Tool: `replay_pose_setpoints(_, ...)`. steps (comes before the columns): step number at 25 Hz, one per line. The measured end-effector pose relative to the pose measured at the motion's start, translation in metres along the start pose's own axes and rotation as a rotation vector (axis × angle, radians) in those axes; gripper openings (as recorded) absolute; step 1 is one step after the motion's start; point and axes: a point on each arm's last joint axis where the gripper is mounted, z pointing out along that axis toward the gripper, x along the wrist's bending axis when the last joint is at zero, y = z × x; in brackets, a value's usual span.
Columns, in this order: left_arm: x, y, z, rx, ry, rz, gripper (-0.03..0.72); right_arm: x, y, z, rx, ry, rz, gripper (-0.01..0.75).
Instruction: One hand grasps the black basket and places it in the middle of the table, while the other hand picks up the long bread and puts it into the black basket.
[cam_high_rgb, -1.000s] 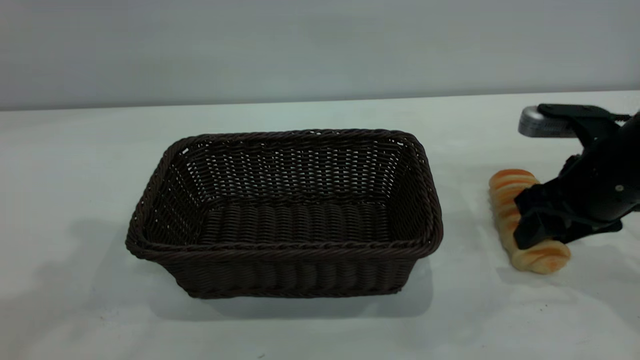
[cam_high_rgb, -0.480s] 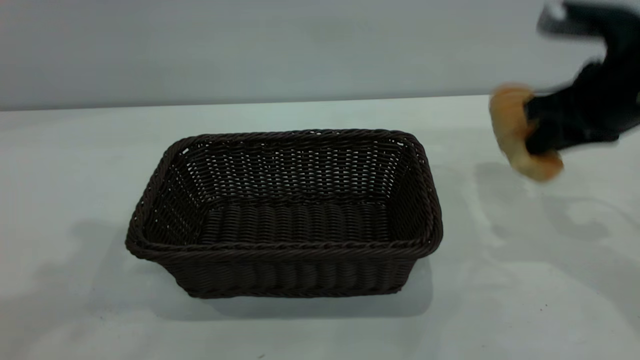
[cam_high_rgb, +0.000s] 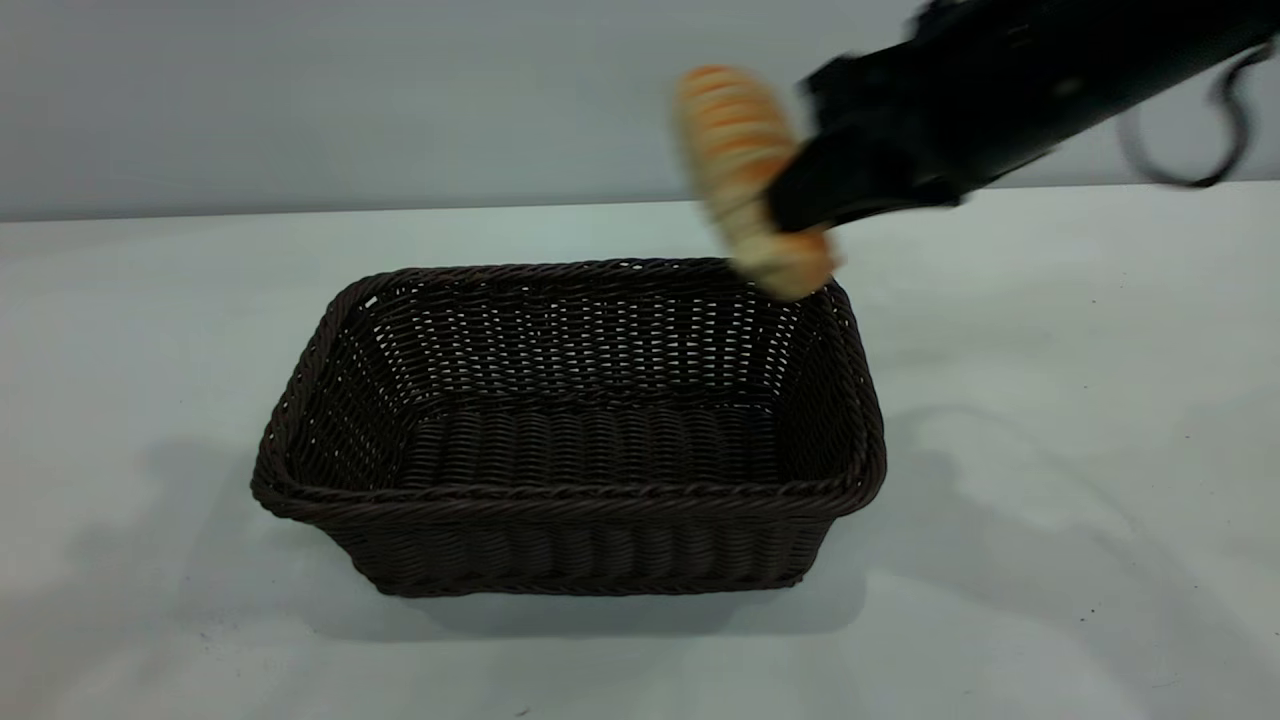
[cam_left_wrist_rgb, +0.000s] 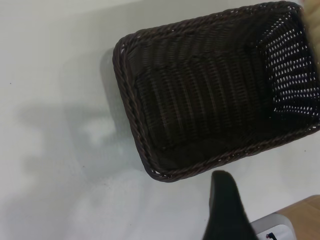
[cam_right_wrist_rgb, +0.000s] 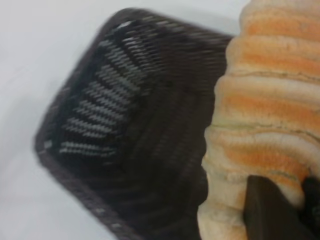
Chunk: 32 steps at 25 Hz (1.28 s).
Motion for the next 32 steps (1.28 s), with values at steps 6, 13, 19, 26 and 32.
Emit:
replay_pose_setpoints(6, 0.0, 0.0, 0.0, 0.001, 0.0, 0.0, 0.513, 0.011, -0.015, 0.024, 0.046, 0.027, -0.038, 0.16)
replay_pose_setpoints(13, 0.008, -0.004, -0.009, -0.011, 0.113, 0.022, 0.513, 0.008, -0.015, 0.018, 0.08, -0.008, -0.024, 0.323)
replay_pose_setpoints(19, 0.016, -0.018, -0.042, -0.056, 0.306, 0.001, 0.513, -0.019, -0.011, -0.021, 0.227, -0.104, 0.099, 0.333)
replay_pose_setpoints(26, 0.018, -0.037, -0.076, -0.143, 0.441, 0.002, 0.513, -0.052, -0.009, -0.114, 0.374, -0.437, 0.197, 0.333)
replay_pose_setpoints(32, 0.023, -0.083, -0.058, -0.048, 0.445, -0.031, 0.513, -0.038, -0.031, -0.186, 0.412, -0.641, 0.223, 0.333)
